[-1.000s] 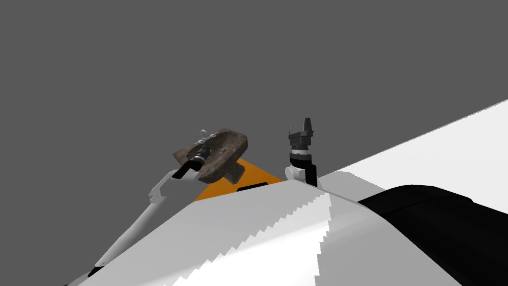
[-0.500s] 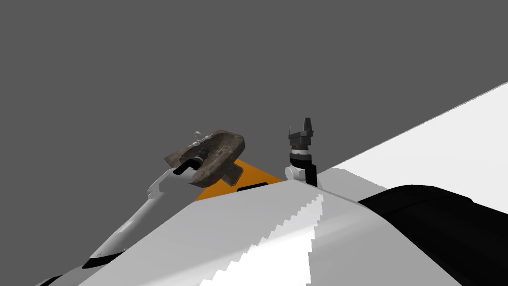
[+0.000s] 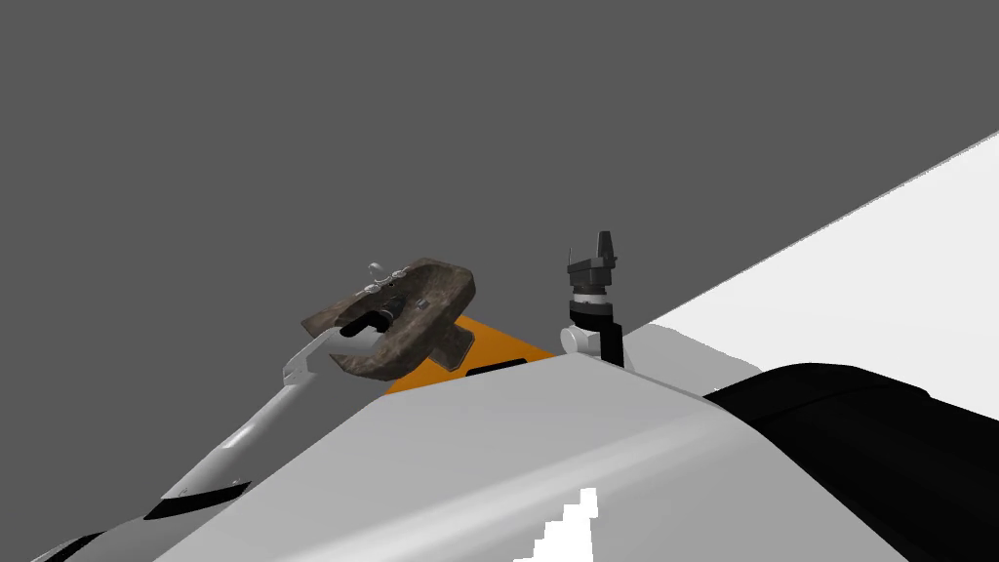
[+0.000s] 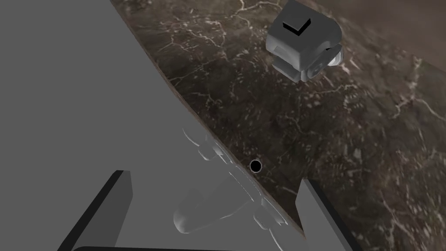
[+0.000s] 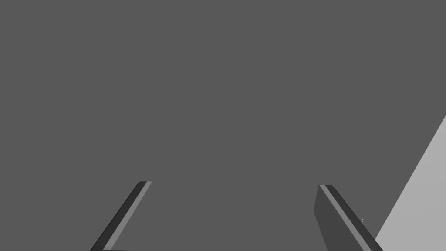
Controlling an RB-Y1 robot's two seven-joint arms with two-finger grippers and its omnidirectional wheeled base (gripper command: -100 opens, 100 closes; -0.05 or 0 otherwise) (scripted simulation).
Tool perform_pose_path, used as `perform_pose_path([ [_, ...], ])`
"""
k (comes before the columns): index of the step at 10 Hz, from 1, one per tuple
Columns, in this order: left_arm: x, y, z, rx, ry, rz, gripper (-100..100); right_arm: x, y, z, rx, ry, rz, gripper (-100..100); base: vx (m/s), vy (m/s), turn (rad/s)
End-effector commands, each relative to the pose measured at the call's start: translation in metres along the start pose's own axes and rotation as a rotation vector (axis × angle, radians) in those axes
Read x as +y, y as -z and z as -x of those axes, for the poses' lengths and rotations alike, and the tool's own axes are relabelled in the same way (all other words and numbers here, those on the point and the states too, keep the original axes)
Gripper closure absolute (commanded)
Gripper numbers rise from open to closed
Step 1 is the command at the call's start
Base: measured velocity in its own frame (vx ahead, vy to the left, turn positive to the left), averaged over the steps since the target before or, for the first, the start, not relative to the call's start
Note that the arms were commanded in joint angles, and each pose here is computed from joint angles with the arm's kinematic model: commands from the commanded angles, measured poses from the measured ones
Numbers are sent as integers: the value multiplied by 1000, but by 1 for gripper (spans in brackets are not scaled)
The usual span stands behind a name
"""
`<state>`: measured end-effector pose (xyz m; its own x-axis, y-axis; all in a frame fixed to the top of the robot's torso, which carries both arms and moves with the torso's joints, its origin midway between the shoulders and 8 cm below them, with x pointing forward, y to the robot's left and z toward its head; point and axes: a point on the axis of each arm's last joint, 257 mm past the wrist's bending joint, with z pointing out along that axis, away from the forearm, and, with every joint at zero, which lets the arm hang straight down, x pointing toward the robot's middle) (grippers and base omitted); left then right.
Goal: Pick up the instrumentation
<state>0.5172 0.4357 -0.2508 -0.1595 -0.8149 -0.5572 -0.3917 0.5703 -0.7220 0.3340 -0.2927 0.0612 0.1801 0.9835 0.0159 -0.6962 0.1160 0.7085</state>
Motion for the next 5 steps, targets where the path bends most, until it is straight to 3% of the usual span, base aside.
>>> perform_pose_path([
  [1, 26, -2, 6, -2, -14, 70, -100, 0, 0, 0, 0, 0, 0, 0, 47, -54, -49],
  [4, 67, -4, 23, -8, -53, 200, -100, 0, 0, 0, 0, 0, 0, 0, 45, -52, -80],
  [5, 69, -3, 22, -7, -53, 209, -100, 0, 0, 0, 0, 0, 0, 0, 58, -38, -45],
])
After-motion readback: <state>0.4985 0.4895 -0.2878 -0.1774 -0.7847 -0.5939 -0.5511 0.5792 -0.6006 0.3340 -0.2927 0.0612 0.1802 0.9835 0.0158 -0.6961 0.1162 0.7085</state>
